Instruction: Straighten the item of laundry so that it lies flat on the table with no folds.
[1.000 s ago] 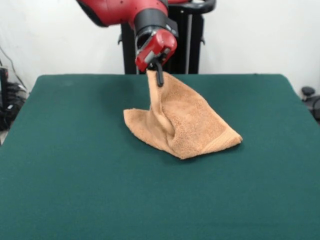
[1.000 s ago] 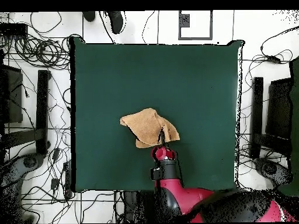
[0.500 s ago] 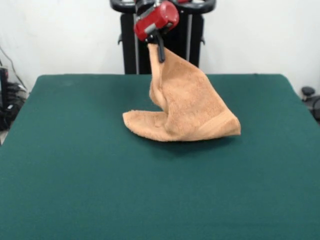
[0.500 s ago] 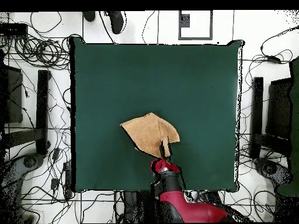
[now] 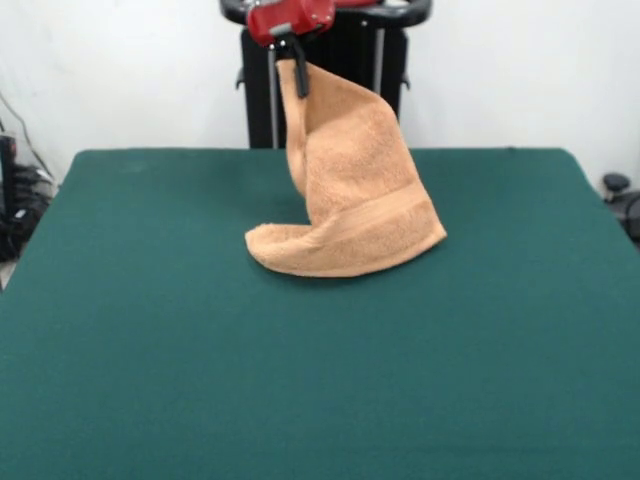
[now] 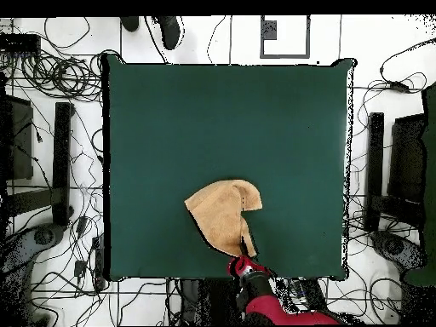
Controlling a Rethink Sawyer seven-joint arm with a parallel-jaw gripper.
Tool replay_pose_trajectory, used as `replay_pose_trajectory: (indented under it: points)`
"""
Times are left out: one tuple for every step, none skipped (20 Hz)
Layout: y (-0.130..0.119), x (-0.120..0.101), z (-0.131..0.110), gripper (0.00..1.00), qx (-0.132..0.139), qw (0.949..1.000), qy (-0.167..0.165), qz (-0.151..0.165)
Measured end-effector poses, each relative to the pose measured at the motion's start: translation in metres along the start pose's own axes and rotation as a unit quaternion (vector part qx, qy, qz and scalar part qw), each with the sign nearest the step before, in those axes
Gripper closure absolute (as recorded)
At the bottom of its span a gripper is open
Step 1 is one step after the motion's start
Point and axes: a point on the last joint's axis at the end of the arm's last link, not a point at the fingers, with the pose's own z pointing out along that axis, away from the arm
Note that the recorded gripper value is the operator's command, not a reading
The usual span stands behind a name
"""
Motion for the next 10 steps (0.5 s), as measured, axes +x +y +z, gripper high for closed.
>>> replay_pose_trajectory:
  points:
    - [-0.002, 0.001, -0.002, 1.00, 0.004, 1.0000, 0.006, -0.007]
    - [-0.005, 0.004, -0.004, 1.00, 0.007, 0.9998, 0.013, -0.017]
    - [-0.006, 0.006, -0.005, 1.00, 0.008, 0.9996, 0.016, -0.023]
    - [-0.007, 0.008, -0.007, 1.00, 0.008, 0.9992, 0.019, -0.034]
    - [-0.006, 0.011, -0.007, 1.00, 0.005, 0.9987, 0.021, -0.046]
    - [-0.005, 0.013, -0.007, 1.00, 0.003, 0.9983, 0.023, -0.052]
    - [-0.004, 0.015, -0.008, 1.00, 0.001, 0.9979, 0.026, -0.059]
    - [-0.004, 0.017, -0.008, 1.00, -0.001, 0.9975, 0.028, -0.065]
    - [-0.004, 0.018, -0.008, 1.00, -0.002, 0.9972, 0.030, -0.068]
    - [-0.005, 0.020, -0.008, 1.00, -0.004, 0.9968, 0.032, -0.073]
